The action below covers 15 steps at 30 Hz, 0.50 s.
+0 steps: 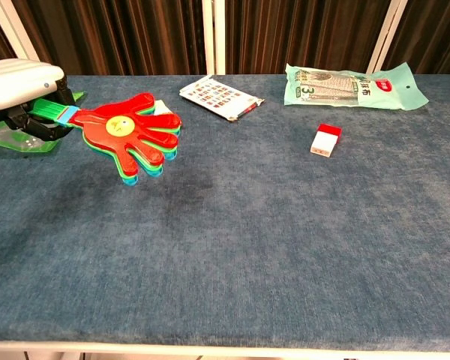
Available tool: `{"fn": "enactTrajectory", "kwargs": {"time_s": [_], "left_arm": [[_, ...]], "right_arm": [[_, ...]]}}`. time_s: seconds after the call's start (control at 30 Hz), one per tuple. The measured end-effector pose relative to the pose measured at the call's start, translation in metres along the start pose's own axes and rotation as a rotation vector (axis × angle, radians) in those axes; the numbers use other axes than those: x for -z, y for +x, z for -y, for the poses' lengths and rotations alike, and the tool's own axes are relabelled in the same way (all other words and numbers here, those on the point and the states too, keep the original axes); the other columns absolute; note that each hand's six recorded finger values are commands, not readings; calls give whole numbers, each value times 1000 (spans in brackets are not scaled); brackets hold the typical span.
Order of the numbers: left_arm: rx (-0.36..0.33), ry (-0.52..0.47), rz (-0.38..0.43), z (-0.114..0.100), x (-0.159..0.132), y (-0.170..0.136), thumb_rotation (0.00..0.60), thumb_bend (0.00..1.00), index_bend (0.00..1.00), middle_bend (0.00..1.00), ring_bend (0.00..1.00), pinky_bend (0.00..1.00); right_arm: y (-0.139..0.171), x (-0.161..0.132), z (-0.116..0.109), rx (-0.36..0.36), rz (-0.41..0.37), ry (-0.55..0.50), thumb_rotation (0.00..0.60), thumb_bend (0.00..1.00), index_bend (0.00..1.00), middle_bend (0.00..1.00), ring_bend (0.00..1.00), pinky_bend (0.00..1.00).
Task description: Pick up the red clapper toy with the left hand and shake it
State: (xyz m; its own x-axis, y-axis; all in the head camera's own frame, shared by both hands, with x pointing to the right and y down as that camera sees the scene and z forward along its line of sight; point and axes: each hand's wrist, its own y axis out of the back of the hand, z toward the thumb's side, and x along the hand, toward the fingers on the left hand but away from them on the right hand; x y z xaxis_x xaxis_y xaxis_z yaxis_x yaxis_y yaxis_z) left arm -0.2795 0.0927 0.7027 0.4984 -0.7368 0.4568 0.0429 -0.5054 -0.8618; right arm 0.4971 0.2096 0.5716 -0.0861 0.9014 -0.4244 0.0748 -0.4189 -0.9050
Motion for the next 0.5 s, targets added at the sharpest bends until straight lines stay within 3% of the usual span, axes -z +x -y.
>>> {"fn": "enactTrajectory", "kwargs": {"time_s": [0.13,0.23,0.33,0.5], "left_arm": [[-2,-93,-29,-4,-4,1,600,724,1000,1000,1000,1000],[-10,-293,-57,-10,-6,2,600,725,1000,1000,1000,1000],[-23,-597,-81,-17,-9,2,600,724,1000,1000,1000,1000],[-43,-1196,-96,-28,-16,1,600,724,1000,1000,1000,1000]], "right_arm": [[-1,0,0,-2,3,-1,600,311,0,0,0,0],[-1,0,1,-4,2,-2,600,311,0,0,0,0],[-1,0,2,-7,2,-3,600,311,0,0,0,0],[-1,0,3,-8,2,-3,600,311,0,0,0,0]]}}
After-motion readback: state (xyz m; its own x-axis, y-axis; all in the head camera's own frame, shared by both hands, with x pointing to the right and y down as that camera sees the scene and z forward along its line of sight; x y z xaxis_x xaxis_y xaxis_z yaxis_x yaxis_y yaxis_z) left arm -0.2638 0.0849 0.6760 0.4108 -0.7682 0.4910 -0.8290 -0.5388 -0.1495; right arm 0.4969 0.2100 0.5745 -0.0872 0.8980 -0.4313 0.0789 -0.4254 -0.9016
